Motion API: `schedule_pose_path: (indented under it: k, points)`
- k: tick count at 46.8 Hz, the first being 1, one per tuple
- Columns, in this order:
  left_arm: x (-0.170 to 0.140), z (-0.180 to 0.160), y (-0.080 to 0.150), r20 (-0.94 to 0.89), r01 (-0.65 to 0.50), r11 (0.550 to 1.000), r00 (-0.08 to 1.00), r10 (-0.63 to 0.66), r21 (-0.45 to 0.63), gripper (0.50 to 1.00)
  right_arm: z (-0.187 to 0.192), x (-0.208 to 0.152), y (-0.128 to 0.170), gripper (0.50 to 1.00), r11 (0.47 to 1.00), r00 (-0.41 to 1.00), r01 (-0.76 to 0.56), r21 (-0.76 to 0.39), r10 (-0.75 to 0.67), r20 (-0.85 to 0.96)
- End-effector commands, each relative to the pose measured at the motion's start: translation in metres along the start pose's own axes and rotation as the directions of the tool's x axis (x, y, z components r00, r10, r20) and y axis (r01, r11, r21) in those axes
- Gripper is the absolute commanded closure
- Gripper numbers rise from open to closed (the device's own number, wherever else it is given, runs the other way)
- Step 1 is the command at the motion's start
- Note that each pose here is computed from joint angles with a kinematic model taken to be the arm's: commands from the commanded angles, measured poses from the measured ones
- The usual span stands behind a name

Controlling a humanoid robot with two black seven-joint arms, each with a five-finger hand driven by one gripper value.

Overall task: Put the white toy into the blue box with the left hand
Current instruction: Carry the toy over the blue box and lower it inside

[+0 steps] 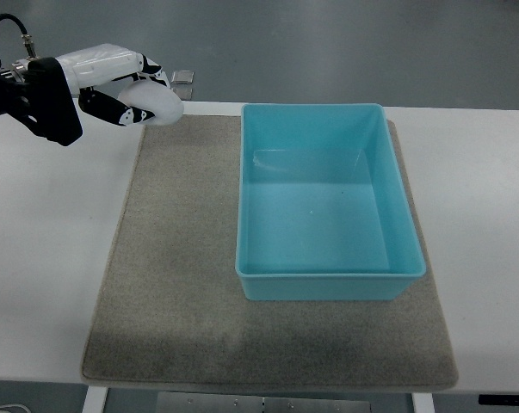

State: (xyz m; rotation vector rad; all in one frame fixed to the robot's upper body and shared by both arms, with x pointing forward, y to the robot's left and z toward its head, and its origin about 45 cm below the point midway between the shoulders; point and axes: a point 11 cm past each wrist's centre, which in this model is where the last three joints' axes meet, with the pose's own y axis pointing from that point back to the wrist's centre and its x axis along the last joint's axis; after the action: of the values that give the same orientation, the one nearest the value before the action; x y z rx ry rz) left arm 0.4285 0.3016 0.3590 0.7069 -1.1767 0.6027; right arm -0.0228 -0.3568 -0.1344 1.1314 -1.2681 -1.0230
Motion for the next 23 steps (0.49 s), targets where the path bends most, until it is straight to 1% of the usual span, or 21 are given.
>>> schedule_pose_path:
  k: [1, 7, 16, 23]
  points:
    - [0.004, 0.007, -0.004, 0.007, -0.009, 1.000, 1.000, 0.010, -0.022, 1.000, 0.000, 0.000, 0.000, 0.564, 1.000, 1.000, 0.000, 0.000, 0.000, 0.000]
    - [0.008, 0.025, -0.011, 0.017, -0.018, 0.997, 1.000, 0.019, -0.073, 1.000, 0.000, 0.000, 0.000, 0.564, 1.000, 1.000, 0.000, 0.000, 0.000, 0.000]
    - [0.008, 0.064, -0.027, 0.025, -0.071, 0.979, 0.997, 0.077, -0.193, 1.000, 0.000, 0.000, 0.000, 0.564, 1.000, 1.000, 0.001, 0.000, -0.001, 0.000]
    - [-0.003, 0.087, -0.047, 0.010, -0.060, 0.965, 0.998, 0.065, -0.256, 1.000, 0.000, 0.000, 0.000, 0.564, 1.000, 1.000, 0.000, 0.000, 0.000, 0.000]
